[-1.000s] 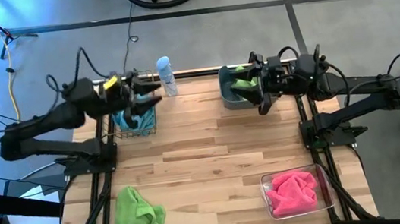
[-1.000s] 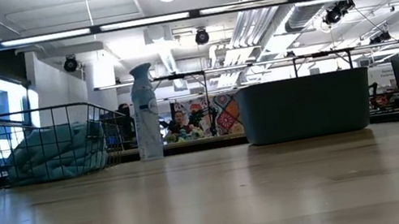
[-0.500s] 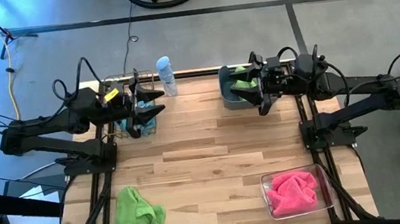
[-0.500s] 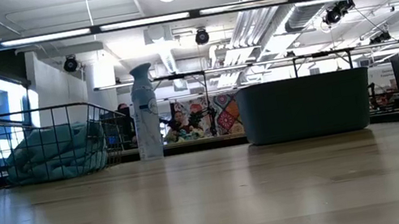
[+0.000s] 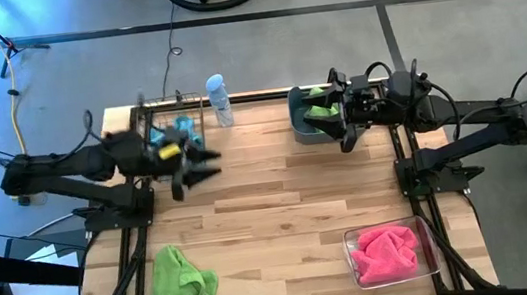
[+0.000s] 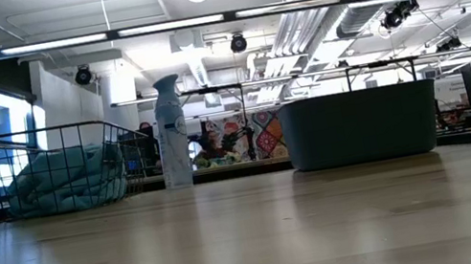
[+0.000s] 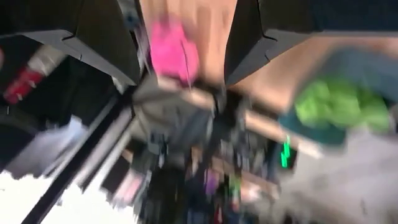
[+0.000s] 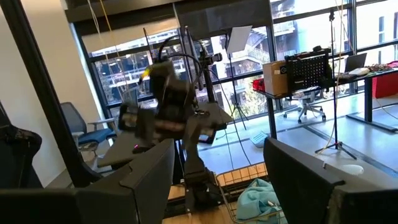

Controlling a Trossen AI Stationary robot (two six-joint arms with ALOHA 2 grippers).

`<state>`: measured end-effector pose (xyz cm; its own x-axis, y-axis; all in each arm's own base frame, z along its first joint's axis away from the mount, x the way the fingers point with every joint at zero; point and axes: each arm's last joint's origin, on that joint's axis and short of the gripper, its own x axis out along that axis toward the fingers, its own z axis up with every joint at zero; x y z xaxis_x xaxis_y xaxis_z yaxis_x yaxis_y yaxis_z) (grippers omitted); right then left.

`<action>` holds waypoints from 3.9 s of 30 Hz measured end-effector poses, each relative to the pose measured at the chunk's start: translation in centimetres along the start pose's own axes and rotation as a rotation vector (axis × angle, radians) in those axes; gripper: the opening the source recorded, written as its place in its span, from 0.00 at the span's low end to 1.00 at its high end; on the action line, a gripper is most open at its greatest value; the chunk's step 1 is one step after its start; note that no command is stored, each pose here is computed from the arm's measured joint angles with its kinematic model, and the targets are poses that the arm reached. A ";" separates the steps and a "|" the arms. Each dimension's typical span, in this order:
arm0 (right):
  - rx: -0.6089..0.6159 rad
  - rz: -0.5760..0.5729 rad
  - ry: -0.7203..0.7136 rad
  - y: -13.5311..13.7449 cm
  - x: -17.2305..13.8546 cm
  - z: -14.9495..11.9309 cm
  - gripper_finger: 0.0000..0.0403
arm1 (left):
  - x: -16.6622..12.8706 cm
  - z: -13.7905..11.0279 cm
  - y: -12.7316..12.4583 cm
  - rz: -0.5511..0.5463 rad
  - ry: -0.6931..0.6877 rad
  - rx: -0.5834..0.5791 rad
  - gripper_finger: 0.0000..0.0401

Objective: Sort microfiber towel by color & place in baskets
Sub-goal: Put the green towel into the blue bin

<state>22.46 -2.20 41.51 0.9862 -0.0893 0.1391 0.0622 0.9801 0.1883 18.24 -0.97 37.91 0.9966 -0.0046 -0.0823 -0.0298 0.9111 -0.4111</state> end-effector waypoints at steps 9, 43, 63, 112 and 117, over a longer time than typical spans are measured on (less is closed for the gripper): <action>-0.017 -0.002 0.011 0.0 0.0 -0.1 0.60 | 1.9 -6.0 -3.6 -0.040 0.409 -0.145 0.56; -0.018 -0.025 0.131 -0.2 -0.1 -1.3 0.60 | 0.4 -25.3 -16.5 0.337 1.426 0.207 0.55; -0.036 -0.027 0.141 -0.3 -0.1 -1.4 0.60 | -2.3 -29.4 -11.8 0.323 1.376 0.220 0.56; -0.035 -0.027 0.154 -0.3 -0.1 -1.5 0.60 | -0.1 -1.1 -5.3 -0.048 0.431 0.248 0.00; -0.033 0.015 0.116 -0.1 0.0 -1.1 0.60 | 0.2 2.0 -3.6 0.096 0.296 0.467 0.00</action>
<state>22.61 -2.10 40.41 0.9981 -0.0554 0.0273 0.0505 0.9867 0.1543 18.65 -3.47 41.22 0.9250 0.0336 -0.3784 -0.0154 0.9986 0.0510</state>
